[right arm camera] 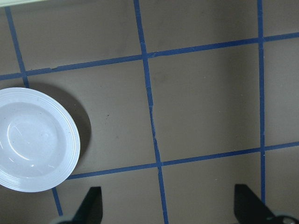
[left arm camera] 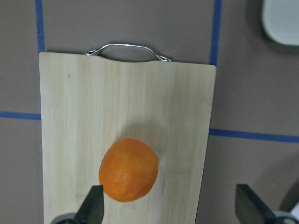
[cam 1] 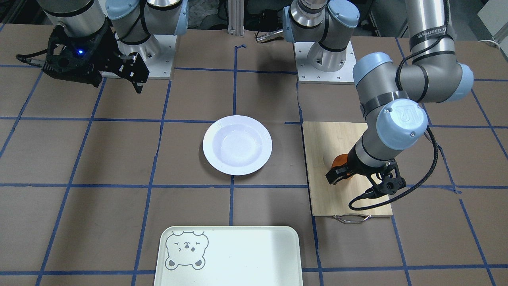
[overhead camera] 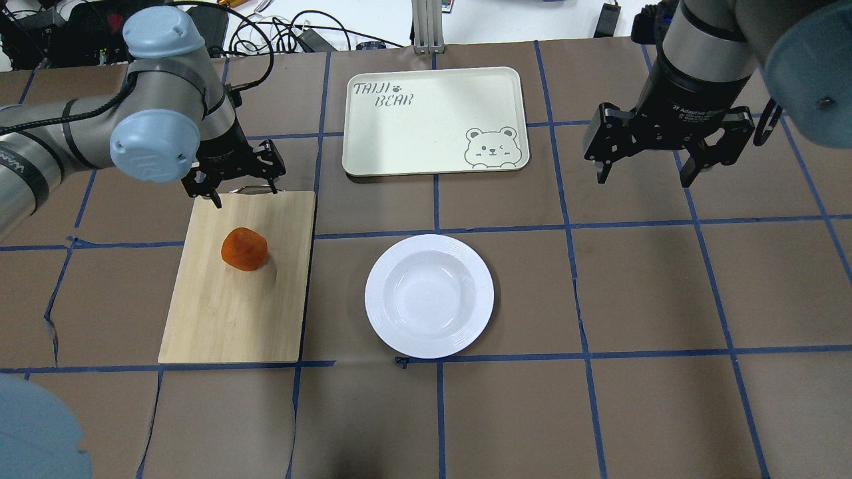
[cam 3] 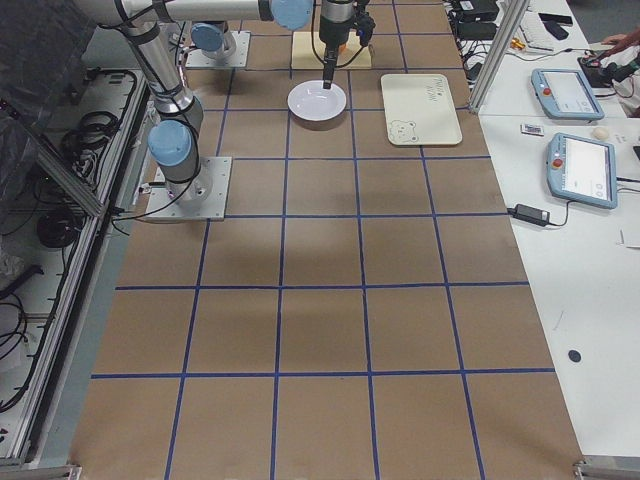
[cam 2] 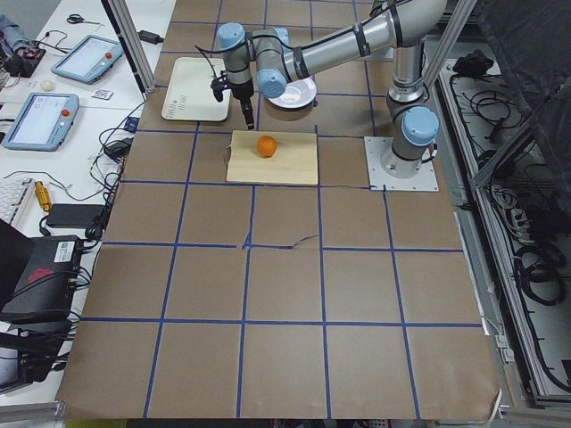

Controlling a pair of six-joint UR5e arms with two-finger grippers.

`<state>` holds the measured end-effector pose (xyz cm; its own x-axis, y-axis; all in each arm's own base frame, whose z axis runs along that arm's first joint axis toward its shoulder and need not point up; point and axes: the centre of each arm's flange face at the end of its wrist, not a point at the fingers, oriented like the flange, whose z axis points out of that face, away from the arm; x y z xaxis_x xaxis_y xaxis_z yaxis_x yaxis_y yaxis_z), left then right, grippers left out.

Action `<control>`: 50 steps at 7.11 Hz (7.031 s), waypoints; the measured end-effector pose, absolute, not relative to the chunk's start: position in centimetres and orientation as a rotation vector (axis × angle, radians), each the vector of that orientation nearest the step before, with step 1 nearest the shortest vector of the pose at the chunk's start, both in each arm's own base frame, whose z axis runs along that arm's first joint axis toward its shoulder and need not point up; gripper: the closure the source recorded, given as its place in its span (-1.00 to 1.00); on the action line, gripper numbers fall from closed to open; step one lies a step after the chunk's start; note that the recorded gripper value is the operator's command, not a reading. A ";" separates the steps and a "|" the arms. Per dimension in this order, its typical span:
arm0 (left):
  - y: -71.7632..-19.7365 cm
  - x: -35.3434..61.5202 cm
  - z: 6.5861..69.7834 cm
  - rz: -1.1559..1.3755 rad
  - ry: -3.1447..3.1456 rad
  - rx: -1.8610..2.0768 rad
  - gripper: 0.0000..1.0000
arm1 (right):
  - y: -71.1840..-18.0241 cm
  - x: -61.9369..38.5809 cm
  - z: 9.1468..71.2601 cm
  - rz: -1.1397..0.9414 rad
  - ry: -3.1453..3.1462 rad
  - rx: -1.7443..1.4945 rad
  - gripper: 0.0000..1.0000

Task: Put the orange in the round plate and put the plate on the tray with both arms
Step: 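Lower the left gripper onto the orange on the wooden board, then close the left gripper on the orange and lift it, then carry the orange into the white bowl and release it with the left gripper, then raise the left gripper away while the right gripper moves toward the bowl, then lower the right gripper and grip the rim of the white bowl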

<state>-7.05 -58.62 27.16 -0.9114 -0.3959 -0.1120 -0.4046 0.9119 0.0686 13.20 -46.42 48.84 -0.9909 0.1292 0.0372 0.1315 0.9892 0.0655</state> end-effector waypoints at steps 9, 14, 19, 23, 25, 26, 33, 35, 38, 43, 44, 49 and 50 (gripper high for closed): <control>-53.7 -3.1 20.0 0.195 2.998 -0.779 1.00 | -46.4 13.2 48.8 -0.106 -3.101 -0.204 -1.00; -55.3 -15.5 26.9 0.114 3.071 -0.894 1.00 | -46.4 13.2 48.8 -0.104 -3.098 -0.214 -1.00; -44.4 -35.0 23.2 0.229 3.017 -0.821 1.00 | -46.7 13.3 49.2 -0.081 -3.107 -0.221 -1.00; -43.3 -35.7 20.0 0.231 3.023 -0.780 -1.00 | -47.2 11.1 48.2 -0.130 -3.106 -0.255 -1.00; -46.3 -35.0 24.7 0.123 3.094 -0.725 -1.00 | -47.5 9.8 47.6 -0.149 -3.119 -0.201 -1.00; -48.8 -33.0 29.2 0.105 3.119 -0.656 -1.00 | -47.6 9.6 47.4 -0.153 -3.128 -0.170 -1.00; -51.7 -14.6 49.6 -0.074 3.169 0.062 -1.00 | -50.1 11.0 30.5 -0.090 -3.514 0.098 -1.00; -52.0 -14.5 50.0 -0.166 3.164 0.074 -1.00 | -48.5 12.2 24.0 0.007 -3.607 0.120 -1.00; -52.5 -14.0 50.1 -0.194 3.162 0.062 -1.00 | -47.4 13.9 19.4 -0.001 -3.724 0.142 -0.98; -52.3 -13.9 50.3 -0.202 3.161 0.059 -1.00 | -45.9 19.2 17.6 -0.093 -3.789 0.303 -0.84; -52.3 -13.9 50.4 -0.204 3.161 0.060 -1.00 | -45.8 19.7 16.9 -0.126 -3.789 0.307 -0.78; -52.2 -13.9 50.5 -0.204 3.161 0.059 -1.00 | -45.9 19.9 15.9 -0.138 -3.785 0.310 0.64; -52.2 -13.9 50.5 -0.204 3.161 0.059 -1.00 | -46.1 19.9 16.0 -0.112 -3.778 0.322 1.00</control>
